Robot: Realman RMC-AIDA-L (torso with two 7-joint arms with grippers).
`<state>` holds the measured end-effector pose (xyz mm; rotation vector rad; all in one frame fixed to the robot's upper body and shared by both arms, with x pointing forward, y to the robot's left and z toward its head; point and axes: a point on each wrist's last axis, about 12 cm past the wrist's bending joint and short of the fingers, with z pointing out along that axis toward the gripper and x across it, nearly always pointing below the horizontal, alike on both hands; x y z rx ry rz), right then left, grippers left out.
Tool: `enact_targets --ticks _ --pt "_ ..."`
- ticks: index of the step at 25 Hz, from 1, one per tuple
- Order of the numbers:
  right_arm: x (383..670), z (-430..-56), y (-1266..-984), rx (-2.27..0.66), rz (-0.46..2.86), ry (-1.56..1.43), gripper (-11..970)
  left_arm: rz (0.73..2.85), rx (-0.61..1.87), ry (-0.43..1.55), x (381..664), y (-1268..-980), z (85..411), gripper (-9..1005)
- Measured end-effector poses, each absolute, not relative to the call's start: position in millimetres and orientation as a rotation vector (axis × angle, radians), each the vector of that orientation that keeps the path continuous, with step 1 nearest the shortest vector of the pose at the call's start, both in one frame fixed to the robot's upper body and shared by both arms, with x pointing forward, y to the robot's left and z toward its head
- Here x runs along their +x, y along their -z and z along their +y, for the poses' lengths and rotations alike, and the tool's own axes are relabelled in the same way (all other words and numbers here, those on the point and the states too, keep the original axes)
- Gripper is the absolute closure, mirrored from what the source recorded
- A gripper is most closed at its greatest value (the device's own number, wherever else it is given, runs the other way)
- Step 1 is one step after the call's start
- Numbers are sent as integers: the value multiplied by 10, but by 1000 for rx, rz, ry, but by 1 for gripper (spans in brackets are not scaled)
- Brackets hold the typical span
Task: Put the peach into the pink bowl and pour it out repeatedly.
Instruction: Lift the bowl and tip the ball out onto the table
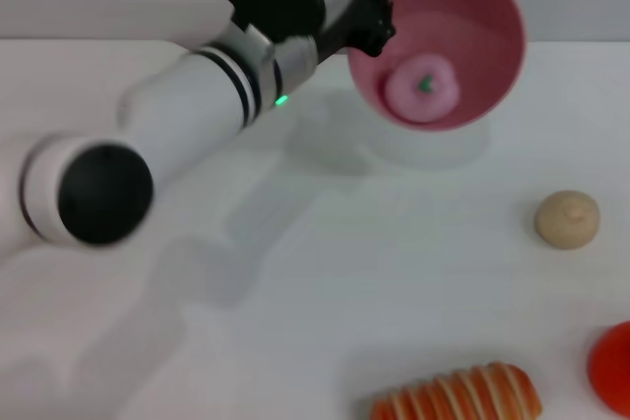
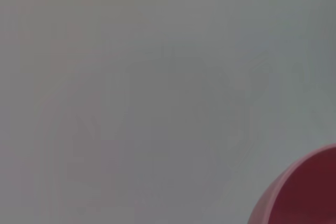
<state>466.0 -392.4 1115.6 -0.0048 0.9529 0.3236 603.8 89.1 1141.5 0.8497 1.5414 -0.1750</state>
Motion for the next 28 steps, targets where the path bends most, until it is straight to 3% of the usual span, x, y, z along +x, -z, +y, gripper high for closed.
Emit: enact_targets --ticks 7,13,28 --pt "4394 -3957 -11057 28 861 -224 417 1361 799 121 5854 -11315 824 949" --pt "4404 -3943 -11061 25 849 -225 417 1201 806 180 5702 -11244 805 949" --pt "4504 -3856 -11102 -3 827 -264 417 1083 718 348 5658 -11183 1026 949"
